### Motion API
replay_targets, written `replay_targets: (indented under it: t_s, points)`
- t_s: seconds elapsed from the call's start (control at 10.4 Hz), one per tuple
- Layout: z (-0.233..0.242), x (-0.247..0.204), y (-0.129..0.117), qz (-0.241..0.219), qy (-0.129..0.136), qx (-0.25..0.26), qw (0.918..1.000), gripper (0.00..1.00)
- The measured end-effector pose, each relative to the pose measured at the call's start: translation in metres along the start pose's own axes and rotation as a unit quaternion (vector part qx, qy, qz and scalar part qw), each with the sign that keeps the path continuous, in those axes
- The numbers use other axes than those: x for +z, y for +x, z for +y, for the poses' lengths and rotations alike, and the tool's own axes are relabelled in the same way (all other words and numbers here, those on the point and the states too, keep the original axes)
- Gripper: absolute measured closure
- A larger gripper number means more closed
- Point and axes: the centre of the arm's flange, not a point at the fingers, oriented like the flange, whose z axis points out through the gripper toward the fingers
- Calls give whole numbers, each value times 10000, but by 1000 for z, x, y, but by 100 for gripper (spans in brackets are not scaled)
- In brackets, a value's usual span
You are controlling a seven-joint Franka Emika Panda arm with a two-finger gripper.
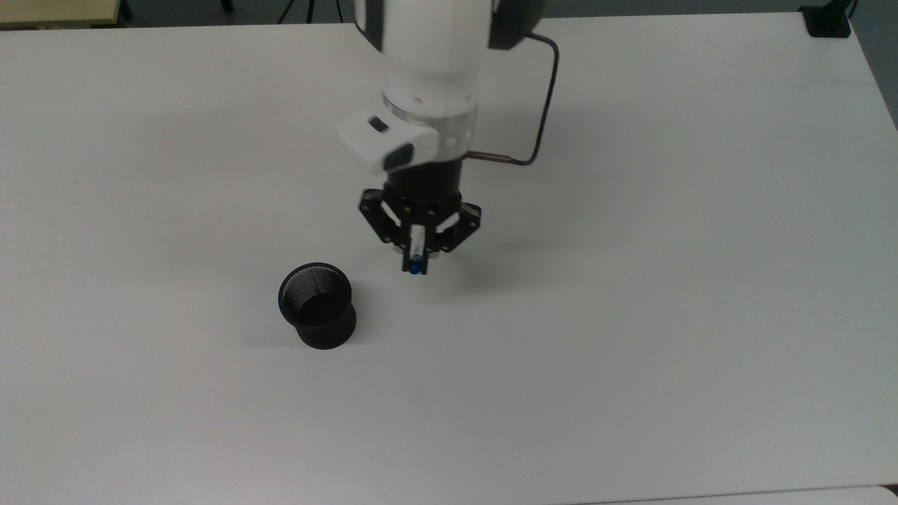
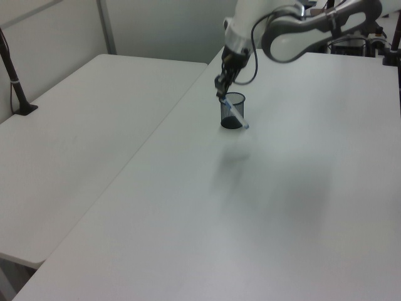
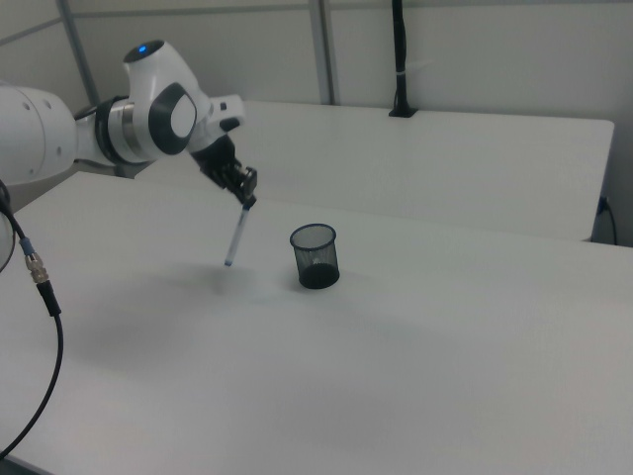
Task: Remove the marker
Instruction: 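Lift the marker out of the cup and move it beside the cup, then lower the marker onto the table and open the gripper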
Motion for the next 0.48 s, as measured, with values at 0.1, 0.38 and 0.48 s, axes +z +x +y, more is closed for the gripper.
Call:
replay_targets:
  t_s: [0.1, 0.38, 0.48]
  points:
    - [-12, 18, -9, -157, -1, -70, 9999, 83]
    - [-29, 65, -26, -509, -30, -177, 9985, 78]
    - [-30, 74, -29, -568, -39, -187, 9982, 69]
